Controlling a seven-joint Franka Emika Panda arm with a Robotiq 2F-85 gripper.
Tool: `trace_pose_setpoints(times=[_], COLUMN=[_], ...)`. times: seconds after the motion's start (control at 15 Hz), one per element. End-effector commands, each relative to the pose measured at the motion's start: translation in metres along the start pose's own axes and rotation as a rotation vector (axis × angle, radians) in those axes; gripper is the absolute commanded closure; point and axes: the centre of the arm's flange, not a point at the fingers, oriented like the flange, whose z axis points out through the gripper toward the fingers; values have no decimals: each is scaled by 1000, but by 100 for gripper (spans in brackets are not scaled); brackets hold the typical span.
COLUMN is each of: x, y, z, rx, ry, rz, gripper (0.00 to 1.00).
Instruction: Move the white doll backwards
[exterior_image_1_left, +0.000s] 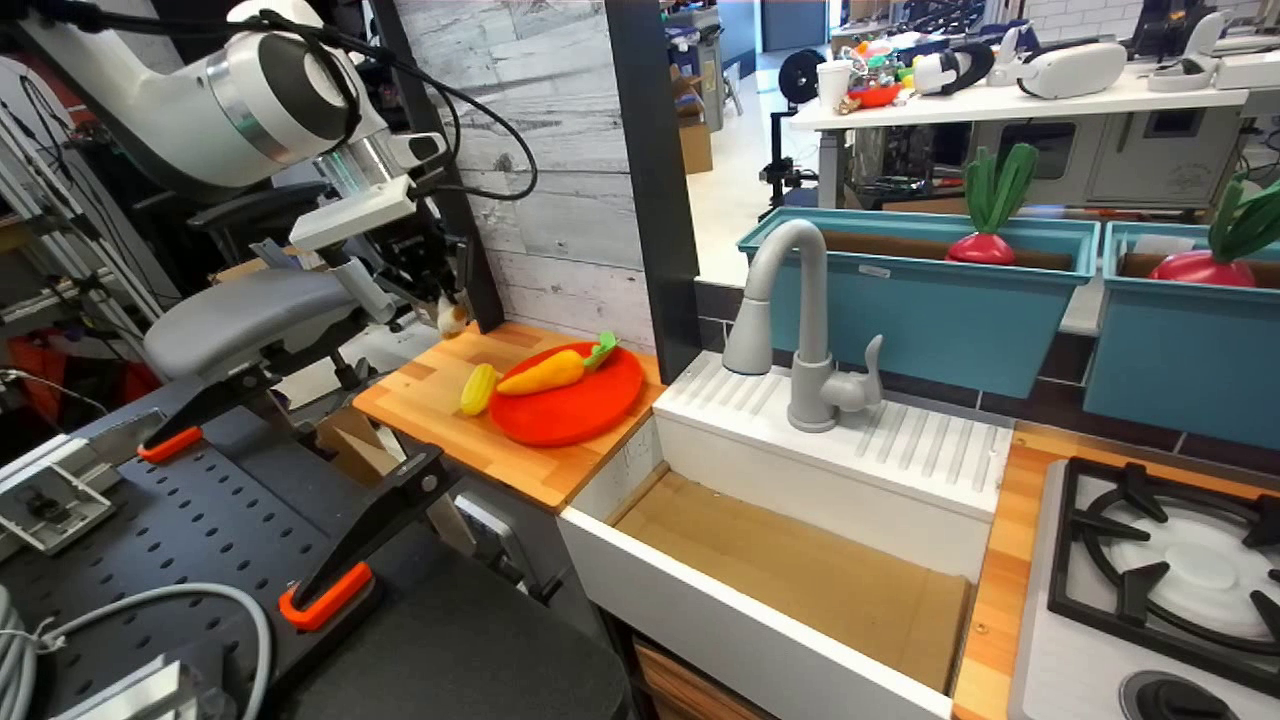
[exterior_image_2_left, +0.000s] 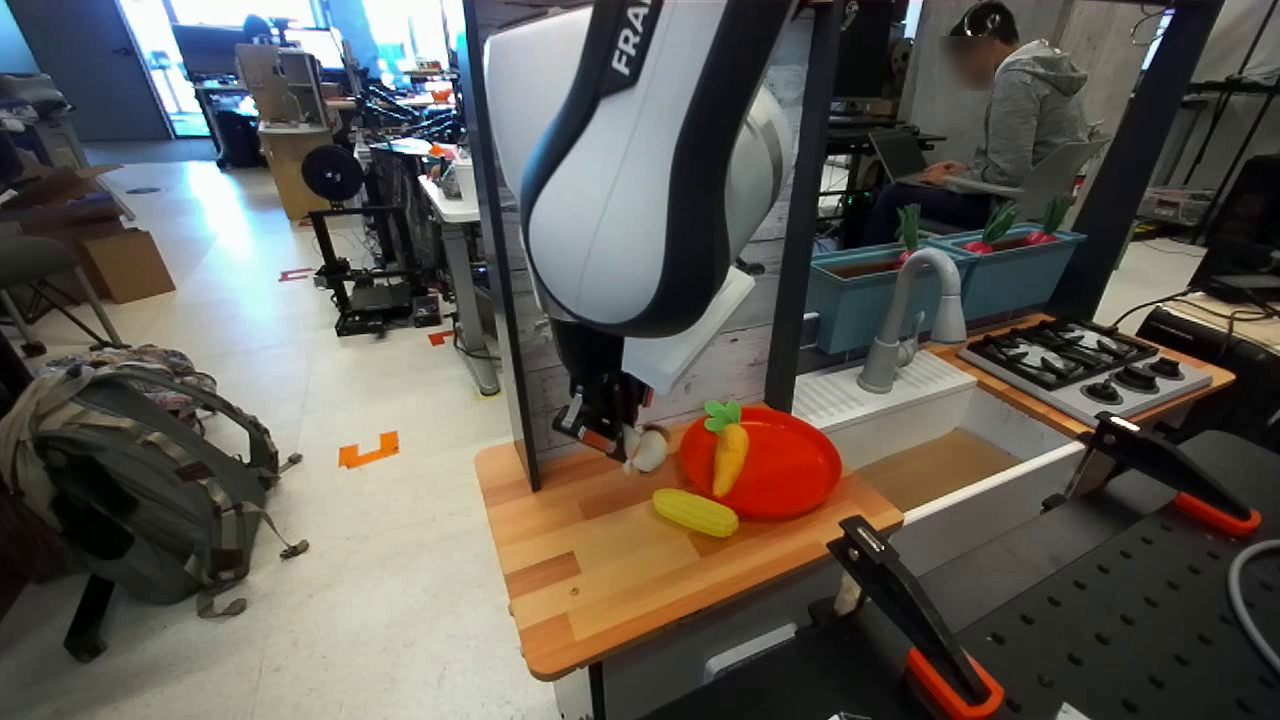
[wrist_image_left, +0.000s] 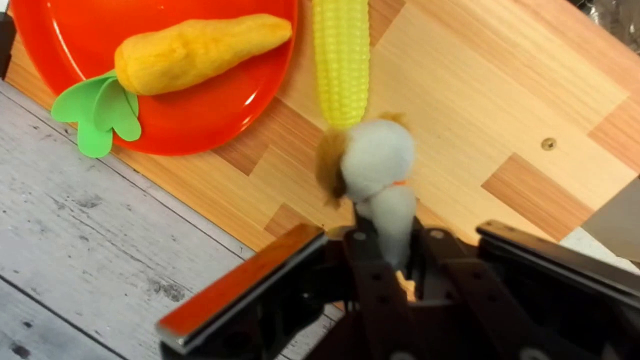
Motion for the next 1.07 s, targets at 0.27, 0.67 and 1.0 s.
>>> trace_pose_setpoints(times=[0.27, 0.67, 1.0], x=[13, 35, 44], y=[5, 6, 5], z=[34, 46, 62], rx=[-9, -13, -25], ry=[28, 33, 17], rz=[76, 106, 113], gripper=[97, 97, 62])
